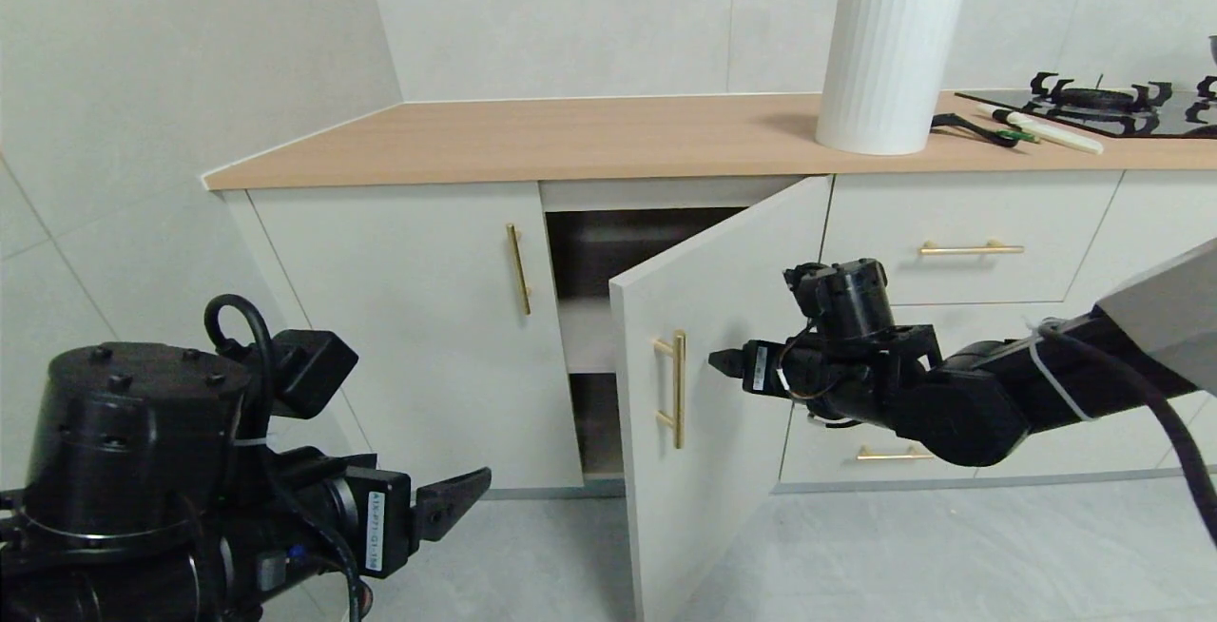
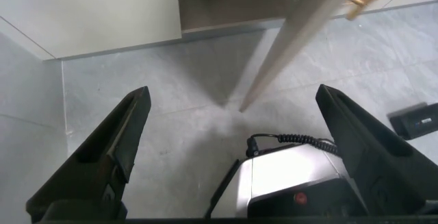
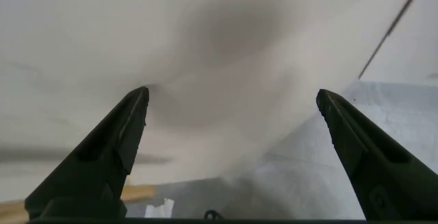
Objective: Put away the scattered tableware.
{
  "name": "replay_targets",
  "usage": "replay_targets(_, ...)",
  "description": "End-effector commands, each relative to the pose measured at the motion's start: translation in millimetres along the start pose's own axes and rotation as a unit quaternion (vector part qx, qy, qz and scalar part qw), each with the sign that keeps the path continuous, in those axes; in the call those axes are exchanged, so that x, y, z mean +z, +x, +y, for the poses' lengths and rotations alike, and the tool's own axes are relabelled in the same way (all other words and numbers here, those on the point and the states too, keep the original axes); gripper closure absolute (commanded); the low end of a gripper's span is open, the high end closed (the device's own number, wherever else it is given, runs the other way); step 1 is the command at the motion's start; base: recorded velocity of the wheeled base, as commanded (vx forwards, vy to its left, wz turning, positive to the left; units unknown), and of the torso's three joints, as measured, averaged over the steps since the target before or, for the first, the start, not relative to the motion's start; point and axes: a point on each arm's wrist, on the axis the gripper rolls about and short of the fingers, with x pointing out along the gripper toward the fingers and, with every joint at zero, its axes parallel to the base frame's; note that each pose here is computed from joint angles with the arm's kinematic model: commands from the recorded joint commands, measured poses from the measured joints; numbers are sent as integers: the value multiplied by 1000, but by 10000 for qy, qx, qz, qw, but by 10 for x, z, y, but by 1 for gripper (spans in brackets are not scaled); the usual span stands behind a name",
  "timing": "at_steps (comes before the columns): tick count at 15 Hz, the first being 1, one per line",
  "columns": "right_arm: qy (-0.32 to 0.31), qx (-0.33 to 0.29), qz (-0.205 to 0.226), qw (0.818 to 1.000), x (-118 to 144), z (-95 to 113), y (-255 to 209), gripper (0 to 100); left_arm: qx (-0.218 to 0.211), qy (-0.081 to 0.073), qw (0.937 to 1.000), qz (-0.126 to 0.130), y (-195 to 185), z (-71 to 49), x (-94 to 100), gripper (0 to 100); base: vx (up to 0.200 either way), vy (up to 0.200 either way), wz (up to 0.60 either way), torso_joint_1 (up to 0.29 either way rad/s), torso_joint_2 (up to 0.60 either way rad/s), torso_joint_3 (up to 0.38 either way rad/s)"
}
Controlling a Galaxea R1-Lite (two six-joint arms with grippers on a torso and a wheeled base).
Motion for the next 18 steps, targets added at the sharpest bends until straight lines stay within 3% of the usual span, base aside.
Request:
replay_targets(1,93,-57,52,9999,-84,-27,137,0,13,7,10000,15,6,1,-6,0,0,0,0,0,0,0)
replay_targets(3,298,-3,-83,9995,-69,-7,218,0,11,51,10000,54,14,0,-19,0,0,0,0,0,0,0)
replay_targets(8,618,-73,-247,9978,-31,15,330,0,13,60,10000,61,15,1,-24,0,200,0,0,1,2,3)
replay_targets(15,1274,-483,-787,9875,120,-80,645,0,9,49,10000,47,14,-1,-18,0,0,0,0,0,0,0)
replay_targets(18,1332,-555,-832,9860,123,-121,702,0,6,47,10000,40,11,0,-17,0,0,0,0,0,0,0)
